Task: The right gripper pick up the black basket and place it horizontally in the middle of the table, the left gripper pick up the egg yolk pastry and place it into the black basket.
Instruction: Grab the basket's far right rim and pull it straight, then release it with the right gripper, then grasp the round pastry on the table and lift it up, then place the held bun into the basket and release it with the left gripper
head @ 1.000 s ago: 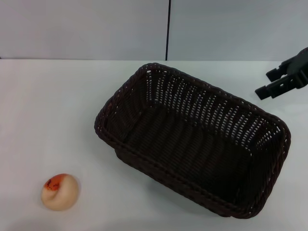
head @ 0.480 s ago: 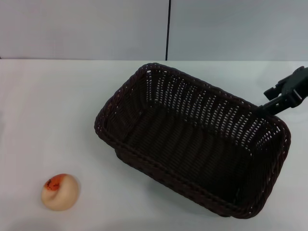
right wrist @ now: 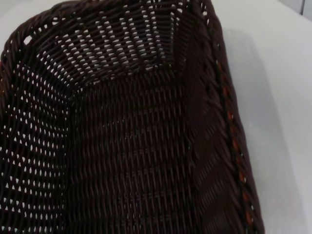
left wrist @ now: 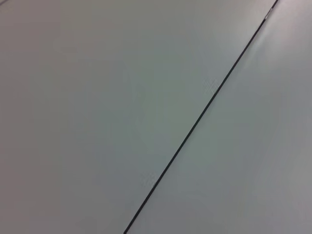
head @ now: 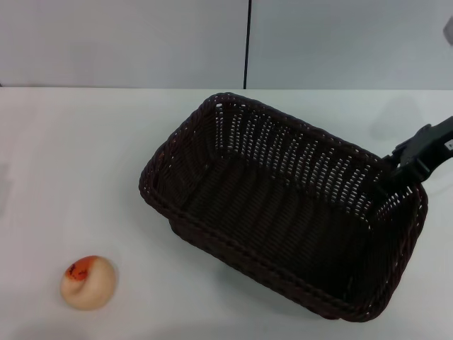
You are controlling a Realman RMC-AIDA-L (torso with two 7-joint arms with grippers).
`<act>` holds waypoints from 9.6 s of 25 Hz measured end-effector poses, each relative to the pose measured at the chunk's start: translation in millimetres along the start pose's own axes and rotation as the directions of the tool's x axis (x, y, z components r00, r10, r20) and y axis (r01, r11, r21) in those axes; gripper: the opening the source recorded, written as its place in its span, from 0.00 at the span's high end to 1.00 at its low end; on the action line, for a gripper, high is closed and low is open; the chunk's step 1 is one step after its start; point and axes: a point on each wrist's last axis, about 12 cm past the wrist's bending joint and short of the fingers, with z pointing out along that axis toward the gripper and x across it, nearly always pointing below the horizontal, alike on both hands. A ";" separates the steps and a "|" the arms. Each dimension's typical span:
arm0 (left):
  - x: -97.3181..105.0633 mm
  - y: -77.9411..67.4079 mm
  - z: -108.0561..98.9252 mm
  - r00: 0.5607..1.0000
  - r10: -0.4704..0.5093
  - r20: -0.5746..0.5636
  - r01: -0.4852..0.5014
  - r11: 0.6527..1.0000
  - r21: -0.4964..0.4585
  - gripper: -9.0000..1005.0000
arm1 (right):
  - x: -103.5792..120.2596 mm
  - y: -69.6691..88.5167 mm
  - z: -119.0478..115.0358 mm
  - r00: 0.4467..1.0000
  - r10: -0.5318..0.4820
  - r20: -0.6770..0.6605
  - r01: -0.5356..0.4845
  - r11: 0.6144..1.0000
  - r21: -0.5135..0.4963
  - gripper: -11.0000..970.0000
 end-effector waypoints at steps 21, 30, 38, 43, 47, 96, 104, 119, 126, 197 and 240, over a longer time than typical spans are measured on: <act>2.2 -0.4 1.3 1.000 -0.008 -0.004 0.008 1.000 -0.003 0.20 | 6.3 8.5 9.7 0.999 -0.038 0.023 0.039 0.998 -0.056 0.76; 2.5 -0.7 1.6 1.000 -0.011 -0.003 0.011 1.000 -0.003 0.20 | 7.5 11.2 -7.2 0.980 -0.036 0.194 0.052 0.996 -0.078 0.79; 3.2 -1.7 3.4 1.000 -0.020 0.003 0.020 1.000 0.002 0.20 | 6.5 14.4 -25.7 0.931 -0.069 0.359 0.124 0.984 -0.132 0.80; 3.3 -1.8 3.9 1.000 -0.021 0.003 0.021 1.000 0.003 0.20 | 7.6 14.0 -33.4 0.905 -0.104 0.412 0.168 0.978 -0.121 0.80; 3.4 -1.7 5.5 1.000 -0.021 0.005 0.021 1.000 0.007 0.20 | 6.8 12.8 -43.6 0.893 -0.156 0.423 0.218 0.971 -0.102 0.80; 13.0 -10.5 7.0 0.987 -0.154 -0.054 0.157 0.986 0.054 0.20 | -17.3 18.7 -27.6 0.793 -0.500 0.348 0.547 0.836 -0.046 0.69; 16.8 -13.6 3.2 0.983 -0.155 -0.103 0.163 0.984 0.072 0.20 | -50.2 18.5 -44.9 0.644 -0.599 0.475 0.628 0.769 0.118 0.62; 15.5 -9.8 -4.6 0.937 -0.047 -0.345 0.126 0.970 0.210 0.20 | 62.6 8.8 -54.5 0.230 -0.333 0.914 0.131 0.942 0.310 0.62; 15.4 -8.9 -11.7 0.839 0.158 -0.521 0.080 0.911 0.405 0.20 | 174.8 9.6 -22.7 -0.018 -0.206 0.978 -0.378 0.907 0.184 0.62; 26.1 -12.9 -47.5 0.771 0.270 -0.576 -0.001 0.906 0.424 0.92 | 218.1 -1.6 8.2 -0.140 -0.115 0.983 -0.722 0.691 -0.022 0.62; 76.7 -46.9 19.7 0.714 0.356 -0.603 0.233 0.691 0.685 0.94 | 204.0 -3.8 19.6 -0.146 -0.072 0.987 -0.711 0.701 -0.055 0.62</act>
